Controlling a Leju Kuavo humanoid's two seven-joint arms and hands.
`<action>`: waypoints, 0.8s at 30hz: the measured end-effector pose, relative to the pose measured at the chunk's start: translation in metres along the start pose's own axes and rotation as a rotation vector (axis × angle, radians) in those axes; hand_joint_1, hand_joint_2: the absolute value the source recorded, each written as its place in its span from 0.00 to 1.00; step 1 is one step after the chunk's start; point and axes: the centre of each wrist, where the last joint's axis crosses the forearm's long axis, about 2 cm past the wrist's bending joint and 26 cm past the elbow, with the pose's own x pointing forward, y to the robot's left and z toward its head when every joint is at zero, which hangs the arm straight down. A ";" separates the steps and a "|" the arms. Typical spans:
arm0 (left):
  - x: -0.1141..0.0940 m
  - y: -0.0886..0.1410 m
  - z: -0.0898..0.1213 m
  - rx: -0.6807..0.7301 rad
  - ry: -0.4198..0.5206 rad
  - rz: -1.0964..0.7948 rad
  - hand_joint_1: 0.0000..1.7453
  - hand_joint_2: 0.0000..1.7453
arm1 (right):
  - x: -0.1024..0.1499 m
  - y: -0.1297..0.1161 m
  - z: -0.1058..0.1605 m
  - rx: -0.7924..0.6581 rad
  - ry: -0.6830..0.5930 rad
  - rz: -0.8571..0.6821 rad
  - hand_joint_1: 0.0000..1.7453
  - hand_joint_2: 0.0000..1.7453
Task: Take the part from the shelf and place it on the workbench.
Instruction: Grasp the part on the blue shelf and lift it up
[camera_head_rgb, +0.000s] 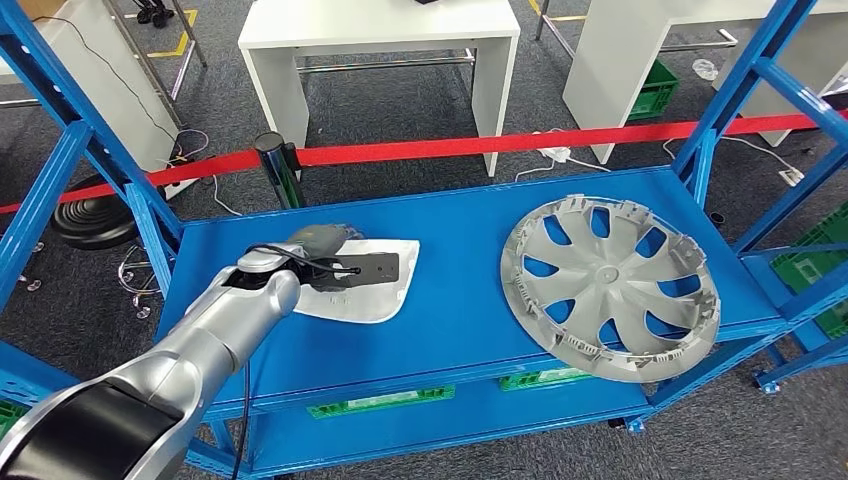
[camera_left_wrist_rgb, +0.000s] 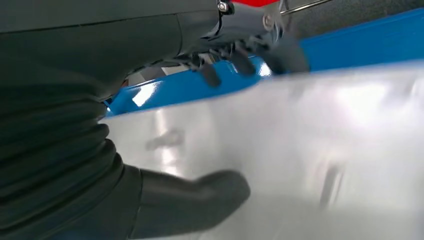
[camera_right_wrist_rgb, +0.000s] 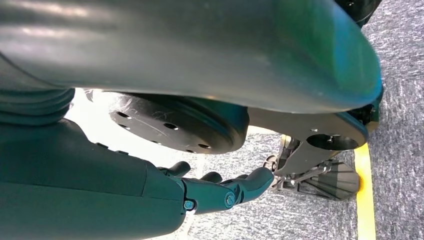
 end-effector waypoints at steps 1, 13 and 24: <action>0.000 0.000 0.000 -0.001 -0.002 0.000 1.00 1.00 | 0.000 0.000 0.000 0.000 -0.001 0.000 0.00 0.00; -0.003 0.000 0.000 -0.003 -0.016 0.000 0.86 1.00 | 0.005 0.001 0.000 0.008 -0.022 0.008 0.00 0.00; -0.003 -0.001 0.000 -0.003 -0.025 -0.010 1.00 1.00 | 0.006 0.001 0.000 0.010 -0.024 0.009 0.00 0.00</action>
